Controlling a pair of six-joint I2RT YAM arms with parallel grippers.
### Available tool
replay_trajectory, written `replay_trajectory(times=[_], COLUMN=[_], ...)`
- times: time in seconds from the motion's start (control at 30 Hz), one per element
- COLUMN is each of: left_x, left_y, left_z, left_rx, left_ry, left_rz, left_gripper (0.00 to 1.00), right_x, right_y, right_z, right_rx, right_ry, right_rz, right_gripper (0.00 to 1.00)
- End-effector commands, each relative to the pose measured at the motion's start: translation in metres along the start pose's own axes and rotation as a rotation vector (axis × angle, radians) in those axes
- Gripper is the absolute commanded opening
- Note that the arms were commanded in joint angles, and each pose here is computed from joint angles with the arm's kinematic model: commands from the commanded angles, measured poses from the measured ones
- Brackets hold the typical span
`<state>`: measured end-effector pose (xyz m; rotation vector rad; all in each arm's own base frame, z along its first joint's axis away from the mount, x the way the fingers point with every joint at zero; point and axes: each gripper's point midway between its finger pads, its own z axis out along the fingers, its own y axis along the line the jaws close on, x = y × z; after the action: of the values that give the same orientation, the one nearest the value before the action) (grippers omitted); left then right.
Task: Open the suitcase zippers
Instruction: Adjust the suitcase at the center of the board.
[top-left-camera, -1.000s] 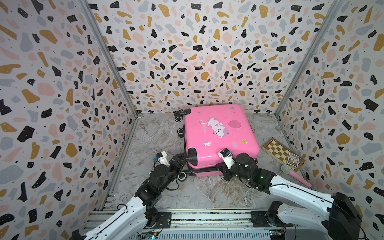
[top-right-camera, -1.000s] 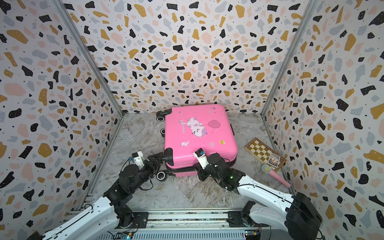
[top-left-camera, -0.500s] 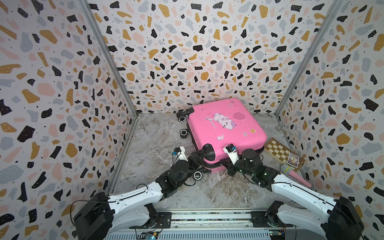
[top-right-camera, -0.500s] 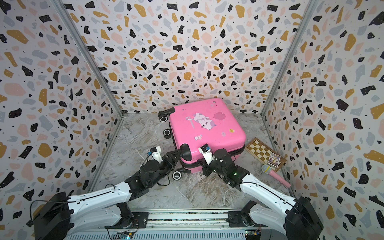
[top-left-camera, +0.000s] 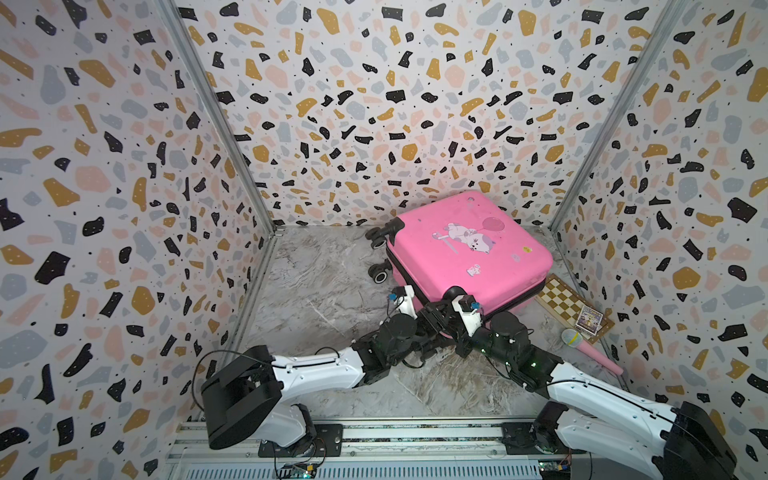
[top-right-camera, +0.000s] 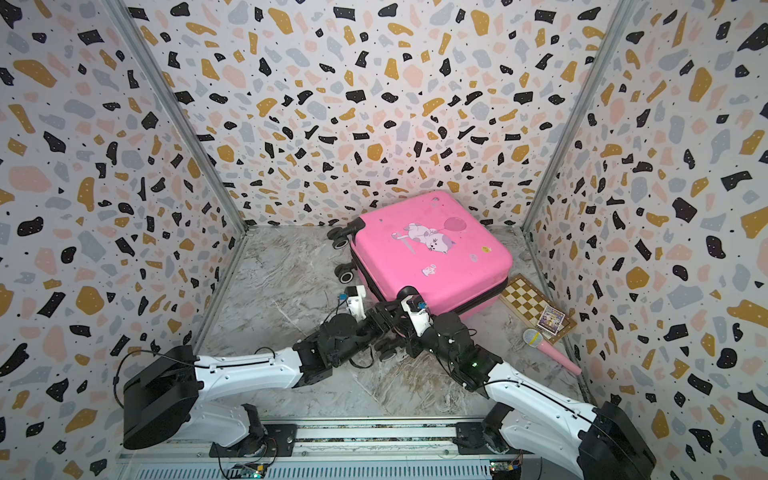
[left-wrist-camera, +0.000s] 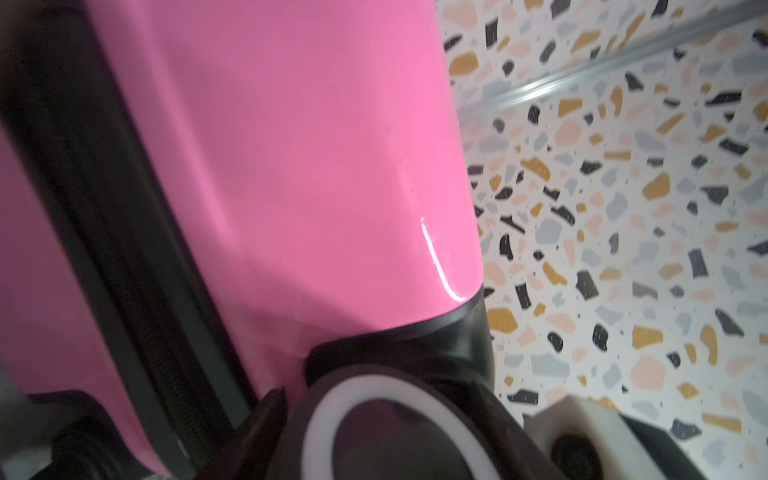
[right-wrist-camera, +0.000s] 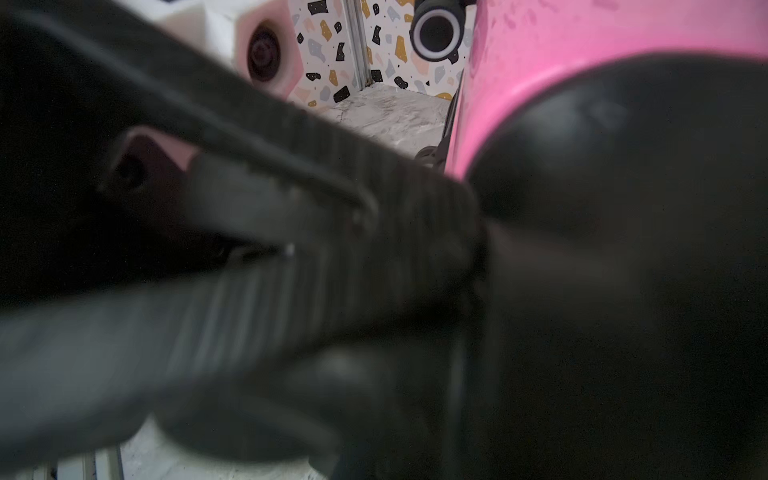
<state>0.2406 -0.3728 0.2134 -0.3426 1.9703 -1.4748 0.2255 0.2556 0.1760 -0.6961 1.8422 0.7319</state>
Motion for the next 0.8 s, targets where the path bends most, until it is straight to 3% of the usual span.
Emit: replay_trajectory(times=[0.0,0.13,0.27,0.57,0.77], left_x=[0.075,0.064,0.038,-0.060,-0.147], left_y=[0.033,0.048,0.059,0.060,0.044], left_z=[-0.009,-0.026,-0.049,-0.107,-0.115], left_rx=[-0.071,-0.123,-0.189,-0.263,-0.220], left_ry=[0.316,0.287,0.246,0.130,0.051], left_rz=[0.149,0.172,0.221,0.263,0.213], left_gripper=[0.61,0.88,1.00,0.99,0.99], right_x=[-0.011,0.002,0.011,0.012,0.010], right_y=[0.007,-0.002,-0.009,-0.011,-0.010], right_z=[-0.001,-0.010,-0.017,-0.019,-0.020], right_rx=[-0.015,0.032,0.066,0.074,0.069], right_ry=[-0.065,-0.046,-0.041,-0.034,-0.032], right_rz=[0.018,0.033,0.045,0.053,0.051], right_gripper=[0.00,0.00,0.00,0.00,0.00])
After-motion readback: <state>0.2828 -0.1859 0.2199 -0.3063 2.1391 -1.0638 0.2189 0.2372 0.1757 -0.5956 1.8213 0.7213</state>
